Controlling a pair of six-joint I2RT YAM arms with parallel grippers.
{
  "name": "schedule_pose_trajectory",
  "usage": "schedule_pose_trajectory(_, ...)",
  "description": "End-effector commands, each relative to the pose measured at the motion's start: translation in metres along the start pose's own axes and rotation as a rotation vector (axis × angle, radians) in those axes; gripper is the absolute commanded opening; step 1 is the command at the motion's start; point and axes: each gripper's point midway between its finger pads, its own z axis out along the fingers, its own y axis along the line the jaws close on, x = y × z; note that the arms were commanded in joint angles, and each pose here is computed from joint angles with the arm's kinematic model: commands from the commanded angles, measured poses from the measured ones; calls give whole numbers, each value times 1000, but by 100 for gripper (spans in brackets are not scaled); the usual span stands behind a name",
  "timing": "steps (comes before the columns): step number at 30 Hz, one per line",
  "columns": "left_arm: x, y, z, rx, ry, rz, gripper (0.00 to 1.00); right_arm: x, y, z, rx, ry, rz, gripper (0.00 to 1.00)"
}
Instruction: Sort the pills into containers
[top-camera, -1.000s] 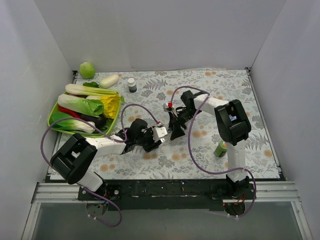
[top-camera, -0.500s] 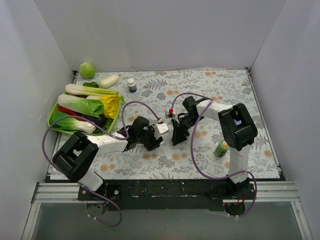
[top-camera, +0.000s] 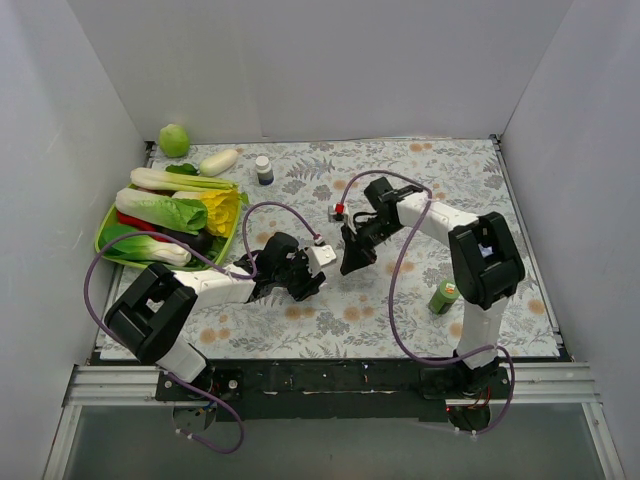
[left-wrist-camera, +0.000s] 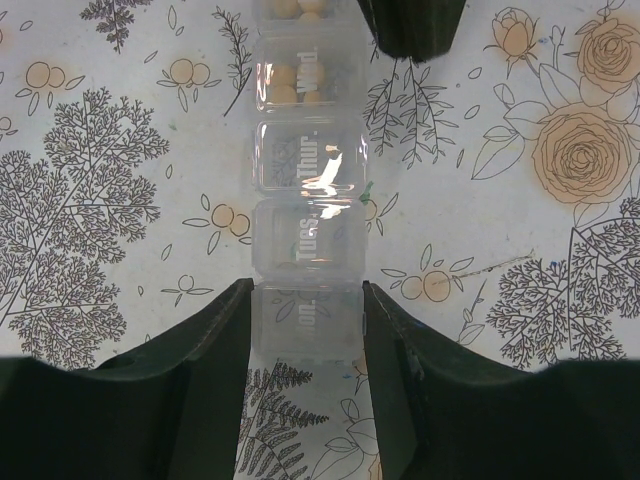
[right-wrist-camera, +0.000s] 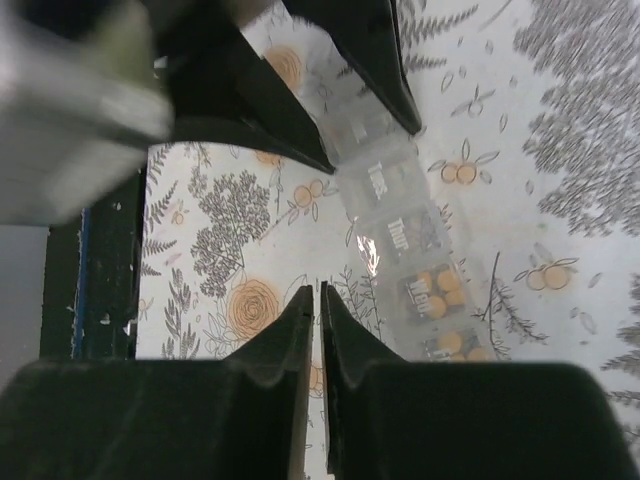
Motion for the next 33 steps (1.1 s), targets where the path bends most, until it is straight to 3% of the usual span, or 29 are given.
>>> schedule_pose_trajectory(1,13,-5,1,18,57,-20,13,-43,18,-22,49,-65,-95,5)
schedule_pose_trajectory(5,13,-5,1,16,56,-23,12,-56,-2,-20,235,-59,-162,1)
schedule_pose_trajectory(9,13,-4,1,11,56,-27,11,-43,-14,-10,286,-18,-105,1)
schedule_pose_trajectory(17,15,-3,2,5,66,-37,9,33,-56,8,406,199,82,1)
schedule_pose_trajectory(21,17,-3,3,5,73,-40,8,47,-59,10,409,238,113,1)
schedule_pose_trajectory(33,18,-1,4,0,86,-42,7,-55,-15,-25,335,2,-94,1)
